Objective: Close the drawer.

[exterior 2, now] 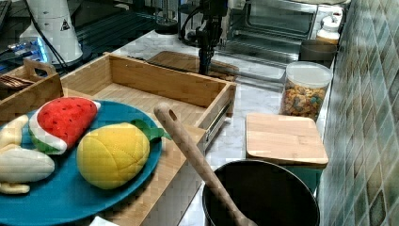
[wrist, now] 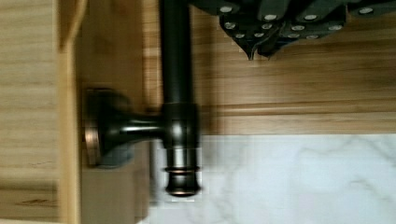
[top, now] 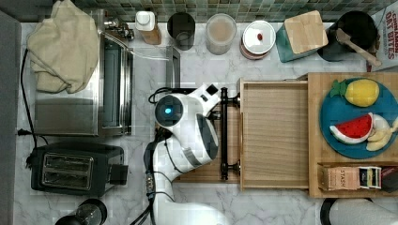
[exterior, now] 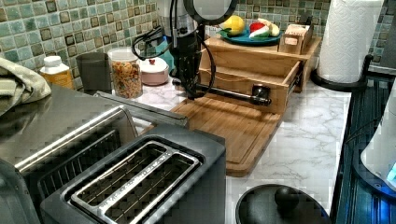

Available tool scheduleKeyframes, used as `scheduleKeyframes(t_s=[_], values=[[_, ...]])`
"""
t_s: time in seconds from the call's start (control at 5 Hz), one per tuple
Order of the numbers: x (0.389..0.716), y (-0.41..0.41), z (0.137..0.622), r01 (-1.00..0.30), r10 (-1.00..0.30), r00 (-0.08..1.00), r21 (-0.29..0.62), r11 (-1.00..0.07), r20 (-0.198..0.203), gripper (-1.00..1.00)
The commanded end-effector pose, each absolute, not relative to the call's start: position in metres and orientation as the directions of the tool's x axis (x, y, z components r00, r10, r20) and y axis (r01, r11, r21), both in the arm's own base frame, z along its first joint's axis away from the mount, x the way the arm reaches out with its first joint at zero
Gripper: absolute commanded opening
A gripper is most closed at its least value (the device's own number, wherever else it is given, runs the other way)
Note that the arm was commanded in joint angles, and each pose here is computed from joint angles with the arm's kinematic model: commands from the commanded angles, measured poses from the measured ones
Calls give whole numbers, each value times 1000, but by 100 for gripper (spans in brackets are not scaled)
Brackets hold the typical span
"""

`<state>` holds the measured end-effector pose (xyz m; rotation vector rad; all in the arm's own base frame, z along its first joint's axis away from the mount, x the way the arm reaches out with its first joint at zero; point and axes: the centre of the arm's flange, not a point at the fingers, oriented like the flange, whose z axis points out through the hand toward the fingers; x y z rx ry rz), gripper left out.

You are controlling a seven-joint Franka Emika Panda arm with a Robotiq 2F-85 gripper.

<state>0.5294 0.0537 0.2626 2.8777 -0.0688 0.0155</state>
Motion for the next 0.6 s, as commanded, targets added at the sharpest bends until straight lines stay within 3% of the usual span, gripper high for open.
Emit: scheduleKeyframes(t_s=[0.2, 0.4, 0.6], values=[[531, -89, 275, -131, -135, 991, 265, -955, 4, -100], [521, -140, 292, -168, -181, 983, 318, -933, -12, -100], [509, -214, 296, -120, -124, 992, 346, -930, 11, -100]])
